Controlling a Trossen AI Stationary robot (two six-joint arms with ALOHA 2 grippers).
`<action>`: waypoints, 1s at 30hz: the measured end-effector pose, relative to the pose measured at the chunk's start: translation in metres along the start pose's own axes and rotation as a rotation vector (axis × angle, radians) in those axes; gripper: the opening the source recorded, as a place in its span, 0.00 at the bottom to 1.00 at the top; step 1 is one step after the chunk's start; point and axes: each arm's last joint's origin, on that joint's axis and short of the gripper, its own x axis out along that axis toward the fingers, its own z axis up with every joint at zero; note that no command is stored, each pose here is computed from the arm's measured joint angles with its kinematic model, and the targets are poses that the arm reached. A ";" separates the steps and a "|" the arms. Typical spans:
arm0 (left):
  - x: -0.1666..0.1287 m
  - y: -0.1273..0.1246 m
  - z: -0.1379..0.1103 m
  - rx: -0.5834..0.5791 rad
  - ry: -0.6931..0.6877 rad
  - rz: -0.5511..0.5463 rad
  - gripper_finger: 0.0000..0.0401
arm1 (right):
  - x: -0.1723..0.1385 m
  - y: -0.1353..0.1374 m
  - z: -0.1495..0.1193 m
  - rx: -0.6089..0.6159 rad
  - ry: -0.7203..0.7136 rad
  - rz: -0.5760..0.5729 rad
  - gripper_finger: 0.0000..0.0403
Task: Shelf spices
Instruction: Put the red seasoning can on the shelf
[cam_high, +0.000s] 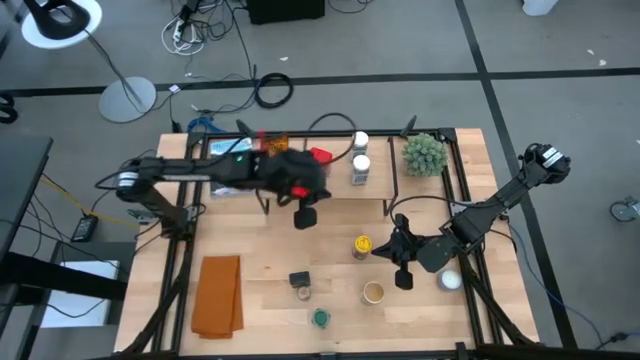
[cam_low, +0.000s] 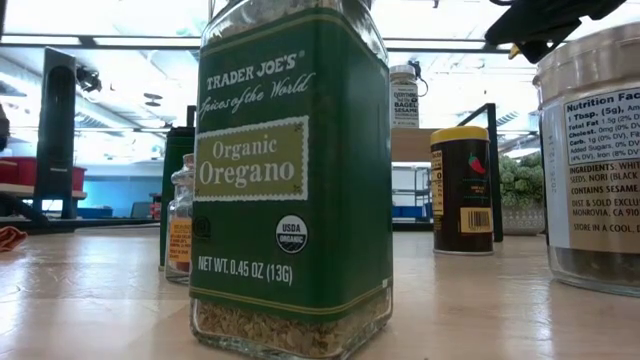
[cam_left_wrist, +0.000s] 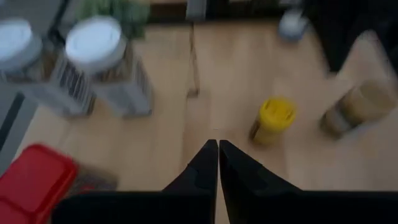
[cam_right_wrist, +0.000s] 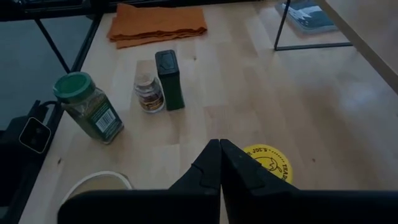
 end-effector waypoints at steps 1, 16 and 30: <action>0.004 0.004 0.000 0.007 0.034 -0.009 0.05 | 0.000 0.000 0.000 0.000 0.000 0.001 0.00; 0.053 0.060 -0.014 0.045 0.362 -0.009 0.05 | 0.000 0.001 0.000 0.000 0.011 0.022 0.00; 0.066 0.095 -0.016 -0.023 0.312 0.090 0.05 | 0.000 0.002 0.000 0.008 0.016 0.053 0.01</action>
